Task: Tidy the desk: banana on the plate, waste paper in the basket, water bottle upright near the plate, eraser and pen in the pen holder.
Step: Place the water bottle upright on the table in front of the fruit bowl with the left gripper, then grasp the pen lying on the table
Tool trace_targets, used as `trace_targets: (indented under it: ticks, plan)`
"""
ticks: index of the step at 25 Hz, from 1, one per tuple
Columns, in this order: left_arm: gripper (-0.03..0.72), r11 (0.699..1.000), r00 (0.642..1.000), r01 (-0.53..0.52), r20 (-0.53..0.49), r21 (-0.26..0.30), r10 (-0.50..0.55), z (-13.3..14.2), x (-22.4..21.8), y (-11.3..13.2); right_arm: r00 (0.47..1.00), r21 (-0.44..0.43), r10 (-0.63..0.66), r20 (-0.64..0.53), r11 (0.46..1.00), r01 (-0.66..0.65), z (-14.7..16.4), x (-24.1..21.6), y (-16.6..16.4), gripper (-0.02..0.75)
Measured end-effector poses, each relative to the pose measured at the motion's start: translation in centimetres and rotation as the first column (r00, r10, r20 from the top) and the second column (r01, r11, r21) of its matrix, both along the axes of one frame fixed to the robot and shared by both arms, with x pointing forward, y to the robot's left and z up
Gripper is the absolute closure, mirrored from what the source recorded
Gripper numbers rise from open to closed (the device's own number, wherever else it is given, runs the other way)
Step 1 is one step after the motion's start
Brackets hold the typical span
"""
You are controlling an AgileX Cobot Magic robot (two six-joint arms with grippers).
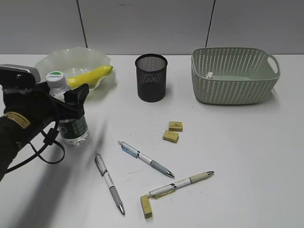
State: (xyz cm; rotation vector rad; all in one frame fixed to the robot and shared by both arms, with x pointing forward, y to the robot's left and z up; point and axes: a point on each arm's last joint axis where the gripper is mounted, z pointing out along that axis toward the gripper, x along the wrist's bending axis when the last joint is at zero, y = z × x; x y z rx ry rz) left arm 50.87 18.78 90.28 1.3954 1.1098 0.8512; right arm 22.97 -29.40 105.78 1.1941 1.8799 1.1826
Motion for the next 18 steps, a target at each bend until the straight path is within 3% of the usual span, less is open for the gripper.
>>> trace_targets:
  ticks: [5, 12, 14, 18]
  plan:
    - [0.052, 1.0, 0.999, 0.003, 0.043, -0.019, -0.002, 2.1, -1.9, 0.9, 1.0, 0.0, 0.0, 0.0, 1.0, 0.0, 0.0, 0.0, 0.0, 0.155]
    - [0.059, 0.996, 0.984, 0.015, 0.18, -0.084, 0.0, 7.1, -5.1, 2.3, 1.0, 0.001, 0.0, 0.0, 1.0, 0.0, 0.0, 0.0, 0.0, 0.155]
    - [0.063, 0.995, 0.984, 0.022, 0.18, -0.095, -0.004, 8.6, -5.9, 2.6, 1.0, 0.001, 0.0, 0.0, 1.0, 0.0, 0.0, 0.0, 0.0, 0.155]
    - [0.079, 0.996, 0.997, 0.037, 0.067, -0.079, -0.032, 10.8, -7.7, 3.2, 1.0, 0.001, 0.0, 0.0, 1.0, 0.0, 0.0, 0.0, 0.0, 0.155]
